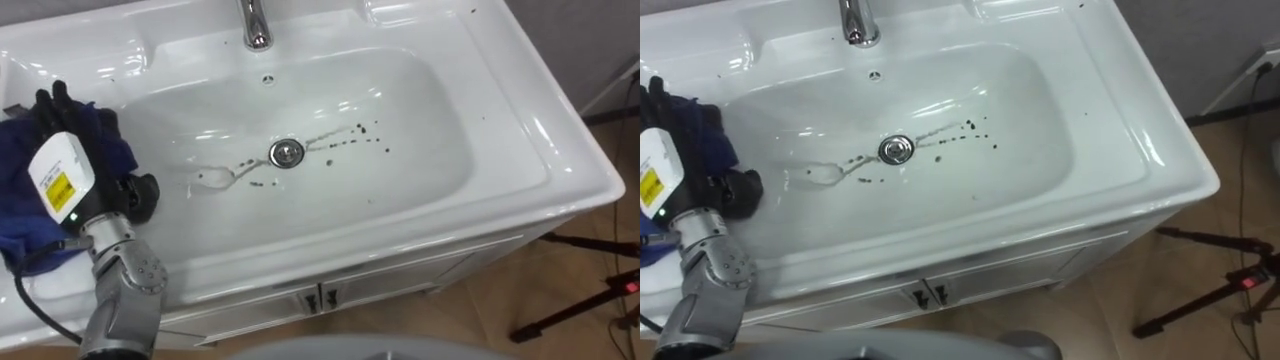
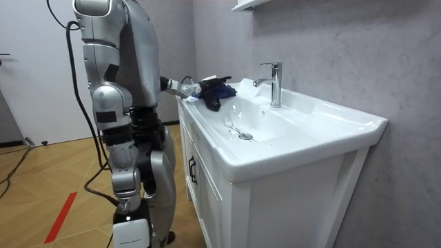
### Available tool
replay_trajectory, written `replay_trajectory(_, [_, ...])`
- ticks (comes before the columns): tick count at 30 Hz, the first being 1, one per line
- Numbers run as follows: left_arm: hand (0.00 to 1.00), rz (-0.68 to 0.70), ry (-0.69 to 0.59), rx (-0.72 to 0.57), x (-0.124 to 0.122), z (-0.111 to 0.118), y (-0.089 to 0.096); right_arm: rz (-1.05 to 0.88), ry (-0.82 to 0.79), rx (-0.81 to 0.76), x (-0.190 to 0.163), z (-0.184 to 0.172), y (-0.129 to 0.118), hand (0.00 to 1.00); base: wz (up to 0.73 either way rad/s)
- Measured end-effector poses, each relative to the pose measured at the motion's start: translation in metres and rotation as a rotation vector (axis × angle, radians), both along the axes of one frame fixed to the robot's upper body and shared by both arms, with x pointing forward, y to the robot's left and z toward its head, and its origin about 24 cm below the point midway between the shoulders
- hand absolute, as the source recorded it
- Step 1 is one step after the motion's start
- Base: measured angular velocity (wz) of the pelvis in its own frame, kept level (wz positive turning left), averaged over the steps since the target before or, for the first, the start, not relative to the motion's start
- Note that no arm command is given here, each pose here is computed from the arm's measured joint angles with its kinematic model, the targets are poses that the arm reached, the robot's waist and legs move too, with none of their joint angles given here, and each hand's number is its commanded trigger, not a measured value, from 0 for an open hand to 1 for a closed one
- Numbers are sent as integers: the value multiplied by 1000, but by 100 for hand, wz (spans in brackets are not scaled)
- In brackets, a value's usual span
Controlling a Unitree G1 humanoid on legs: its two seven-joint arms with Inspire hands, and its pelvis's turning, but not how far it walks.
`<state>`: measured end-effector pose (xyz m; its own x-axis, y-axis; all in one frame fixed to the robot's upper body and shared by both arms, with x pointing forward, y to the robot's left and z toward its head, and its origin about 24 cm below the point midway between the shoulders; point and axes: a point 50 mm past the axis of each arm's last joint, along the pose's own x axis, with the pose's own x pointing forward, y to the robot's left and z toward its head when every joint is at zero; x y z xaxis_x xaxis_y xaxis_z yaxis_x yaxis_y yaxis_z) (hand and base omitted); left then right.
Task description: Wipe basin
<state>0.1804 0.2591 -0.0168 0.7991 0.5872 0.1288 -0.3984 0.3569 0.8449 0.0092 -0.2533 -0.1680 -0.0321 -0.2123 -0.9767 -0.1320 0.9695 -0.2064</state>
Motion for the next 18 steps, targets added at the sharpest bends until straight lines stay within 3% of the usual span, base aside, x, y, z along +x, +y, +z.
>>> replay_trajectory(18, [0,63,-45,35,-4,3,8,-1,4,-17,-4,1,-3,0,0])
